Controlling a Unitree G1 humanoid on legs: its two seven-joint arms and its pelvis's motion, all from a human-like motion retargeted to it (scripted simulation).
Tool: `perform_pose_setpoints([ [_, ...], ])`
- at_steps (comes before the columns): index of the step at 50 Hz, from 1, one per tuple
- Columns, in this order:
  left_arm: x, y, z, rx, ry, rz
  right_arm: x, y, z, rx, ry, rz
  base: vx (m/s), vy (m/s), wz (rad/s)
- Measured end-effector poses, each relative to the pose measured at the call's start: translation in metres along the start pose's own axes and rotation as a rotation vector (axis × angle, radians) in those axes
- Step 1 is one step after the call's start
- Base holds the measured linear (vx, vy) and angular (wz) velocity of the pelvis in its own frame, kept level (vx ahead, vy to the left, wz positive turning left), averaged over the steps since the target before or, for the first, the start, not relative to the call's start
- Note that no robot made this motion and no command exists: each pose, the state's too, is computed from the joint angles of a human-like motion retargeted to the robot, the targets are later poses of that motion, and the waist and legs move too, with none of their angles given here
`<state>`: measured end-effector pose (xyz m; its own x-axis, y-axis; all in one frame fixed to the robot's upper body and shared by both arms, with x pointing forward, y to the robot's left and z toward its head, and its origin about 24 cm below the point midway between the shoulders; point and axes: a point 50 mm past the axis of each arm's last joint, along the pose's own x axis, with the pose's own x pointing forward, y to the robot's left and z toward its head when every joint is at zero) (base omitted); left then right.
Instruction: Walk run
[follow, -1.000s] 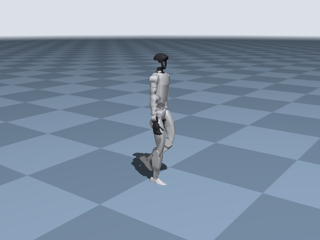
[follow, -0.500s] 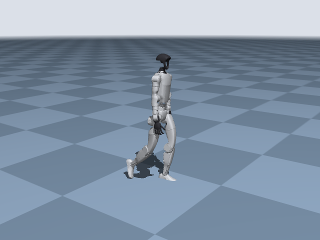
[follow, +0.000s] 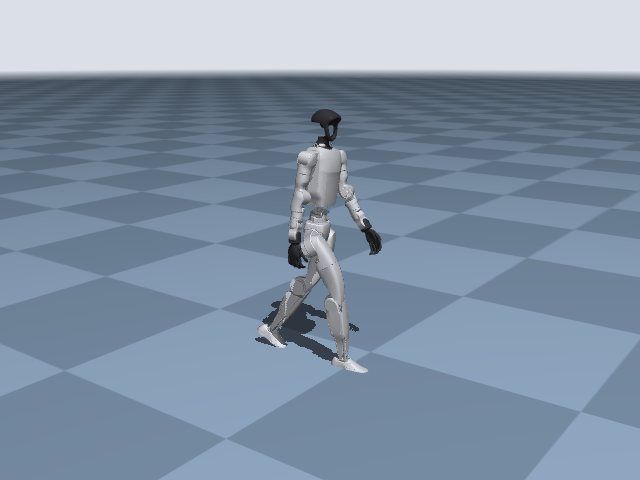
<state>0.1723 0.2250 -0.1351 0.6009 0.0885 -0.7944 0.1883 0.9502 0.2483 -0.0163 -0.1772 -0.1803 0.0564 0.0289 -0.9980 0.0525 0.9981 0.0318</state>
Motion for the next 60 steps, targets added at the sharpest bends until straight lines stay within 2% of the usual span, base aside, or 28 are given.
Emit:
perform_pose_setpoints([
  [5, -0.023, -0.046, -0.068, 0.031, 0.191, -0.072, 0.001, 0.001, 0.015, 0.012, -0.043, -0.028, 0.95, -0.19, -0.06],
  [13, -0.075, -0.087, -0.150, 0.066, 0.496, -0.255, -0.001, 0.000, 0.091, -0.042, -0.234, -0.050, 0.67, -0.12, 0.09],
  [20, -0.116, -0.106, -0.191, 0.031, 0.659, -0.335, -0.014, 0.006, 0.160, -0.091, -0.430, -0.042, 0.65, -0.03, -0.36],
  [25, -0.125, -0.110, -0.199, 0.025, 0.710, -0.352, -0.022, 0.009, 0.181, -0.113, -0.517, -0.044, 0.79, 0.04, -0.60],
  [30, -0.113, -0.103, -0.190, -0.009, 0.679, -0.300, -0.016, 0.013, 0.166, -0.134, -0.484, -0.022, 0.85, 0.10, -0.36],
  [34, -0.097, -0.093, -0.175, -0.010, 0.625, -0.285, -0.006, 0.009, 0.126, -0.185, -0.351, -0.020, 0.92, 0.15, -0.81],
  [47, -0.010, -0.015, -0.041, 0.046, 0.146, -0.054, 0.000, -0.012, 0.050, -0.114, -0.151, -0.063, 0.68, 0.09, -0.02],
  [55, 0.002, 0.021, 0.017, 0.049, -0.033, 0.035, 0.001, -0.007, 0.030, -0.009, -0.098, -0.036, 0.62, -0.06, 0.67],
  [60, 0.003, 0.013, 0.017, 0.036, -0.048, 0.012, 0.001, -0.007, 0.034, 0.007, -0.099, -0.032, 0.75, -0.13, 0.29],
])
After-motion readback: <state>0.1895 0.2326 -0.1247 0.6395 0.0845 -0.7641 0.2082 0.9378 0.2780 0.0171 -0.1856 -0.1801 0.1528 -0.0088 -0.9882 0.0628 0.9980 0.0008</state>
